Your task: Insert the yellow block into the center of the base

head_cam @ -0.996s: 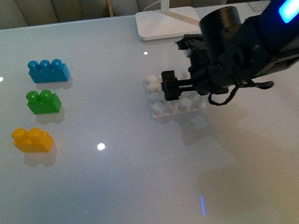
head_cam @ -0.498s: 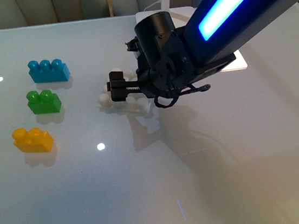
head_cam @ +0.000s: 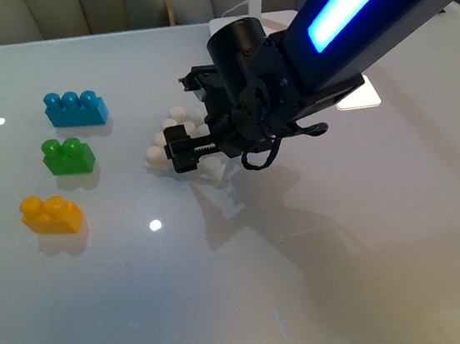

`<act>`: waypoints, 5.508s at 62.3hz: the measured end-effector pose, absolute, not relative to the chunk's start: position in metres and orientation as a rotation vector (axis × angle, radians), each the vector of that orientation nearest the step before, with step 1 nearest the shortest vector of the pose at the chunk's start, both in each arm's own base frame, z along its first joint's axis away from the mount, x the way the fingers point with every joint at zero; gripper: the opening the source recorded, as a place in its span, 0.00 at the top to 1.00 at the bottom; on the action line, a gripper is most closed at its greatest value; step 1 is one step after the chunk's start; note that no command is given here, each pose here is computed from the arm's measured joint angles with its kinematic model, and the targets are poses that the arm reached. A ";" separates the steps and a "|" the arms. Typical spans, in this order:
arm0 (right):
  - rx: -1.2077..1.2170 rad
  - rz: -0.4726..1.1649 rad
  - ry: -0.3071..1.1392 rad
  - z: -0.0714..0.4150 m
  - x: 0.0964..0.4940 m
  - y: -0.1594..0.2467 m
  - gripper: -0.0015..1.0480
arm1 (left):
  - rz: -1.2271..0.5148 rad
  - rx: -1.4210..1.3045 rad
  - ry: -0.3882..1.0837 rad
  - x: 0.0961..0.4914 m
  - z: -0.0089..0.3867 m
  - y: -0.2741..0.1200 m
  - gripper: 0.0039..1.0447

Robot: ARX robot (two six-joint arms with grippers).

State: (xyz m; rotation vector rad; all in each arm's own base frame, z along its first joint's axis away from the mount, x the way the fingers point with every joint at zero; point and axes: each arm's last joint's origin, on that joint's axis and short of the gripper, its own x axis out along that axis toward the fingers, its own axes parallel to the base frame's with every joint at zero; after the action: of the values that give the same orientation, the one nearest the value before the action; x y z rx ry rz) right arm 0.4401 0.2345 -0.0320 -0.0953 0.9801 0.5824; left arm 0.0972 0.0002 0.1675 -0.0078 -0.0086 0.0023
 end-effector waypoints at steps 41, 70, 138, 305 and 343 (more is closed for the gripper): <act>-0.530 0.810 0.994 -0.037 0.439 0.221 0.13 | 0.002 -0.008 -0.009 0.097 0.168 0.000 0.07; -0.562 0.850 0.947 -0.030 0.440 0.215 0.11 | 0.002 -0.008 -0.009 0.097 0.168 0.000 0.07; 0.110 0.621 0.515 0.139 0.339 0.078 0.09 | 0.002 -0.008 -0.009 0.097 0.168 0.000 0.07; 0.003 0.000 -0.009 0.168 0.097 0.000 0.59 | 0.002 -0.008 -0.009 0.097 0.168 0.000 0.07; 0.003 0.002 -0.010 0.168 0.097 0.000 0.08 | -0.198 -0.082 0.598 0.133 0.170 -0.010 0.07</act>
State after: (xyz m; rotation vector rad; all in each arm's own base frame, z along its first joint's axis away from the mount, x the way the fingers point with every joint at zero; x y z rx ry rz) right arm 0.0972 0.0002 0.1679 0.0029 -0.0097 0.0019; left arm 0.1335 -0.0101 0.1704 -0.0818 0.5981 -0.1977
